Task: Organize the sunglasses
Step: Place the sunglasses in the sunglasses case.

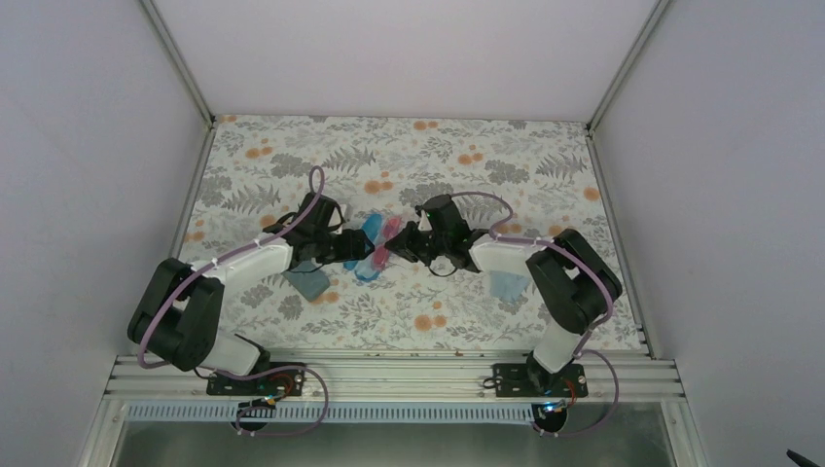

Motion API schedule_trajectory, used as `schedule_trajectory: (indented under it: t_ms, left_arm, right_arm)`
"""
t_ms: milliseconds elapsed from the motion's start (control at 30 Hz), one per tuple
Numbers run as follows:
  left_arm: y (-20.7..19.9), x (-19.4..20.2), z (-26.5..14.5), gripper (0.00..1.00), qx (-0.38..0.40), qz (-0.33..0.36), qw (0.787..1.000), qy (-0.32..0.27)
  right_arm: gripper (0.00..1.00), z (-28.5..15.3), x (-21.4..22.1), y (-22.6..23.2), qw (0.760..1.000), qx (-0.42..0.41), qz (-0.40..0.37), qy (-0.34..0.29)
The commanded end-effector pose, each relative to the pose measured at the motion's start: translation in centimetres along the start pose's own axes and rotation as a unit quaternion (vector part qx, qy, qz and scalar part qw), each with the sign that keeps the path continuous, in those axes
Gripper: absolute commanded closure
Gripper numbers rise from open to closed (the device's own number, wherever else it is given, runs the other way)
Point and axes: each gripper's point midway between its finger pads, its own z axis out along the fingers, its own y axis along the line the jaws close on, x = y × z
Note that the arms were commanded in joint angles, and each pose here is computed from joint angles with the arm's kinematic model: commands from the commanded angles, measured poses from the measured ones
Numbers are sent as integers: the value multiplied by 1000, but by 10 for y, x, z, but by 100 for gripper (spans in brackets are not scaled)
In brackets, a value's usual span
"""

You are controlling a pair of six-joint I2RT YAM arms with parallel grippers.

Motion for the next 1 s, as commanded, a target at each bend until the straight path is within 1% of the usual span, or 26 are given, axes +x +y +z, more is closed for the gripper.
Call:
schedule_trajectory:
  t_ms: [0, 233, 733, 833, 967]
  left_arm:
    - [-8, 2, -7, 25, 24, -14, 1000, 2]
    - [-15, 0, -11, 25, 43, -15, 999, 0]
    - [-9, 2, -8, 25, 31, -16, 999, 1]
    - [-9, 2, -9, 25, 31, -16, 999, 1]
    - [-11, 0, -9, 25, 31, -14, 999, 0]
  right_arm:
    - [96, 10, -1, 7, 1000, -1, 1, 8]
    - [96, 19, 7, 6, 1000, -4, -3, 31]
    - [96, 30, 13, -1, 999, -18, -9, 49]
    - [93, 31, 12, -2, 999, -15, -11, 48]
    - [82, 30, 11, -2, 999, -9, -18, 48]
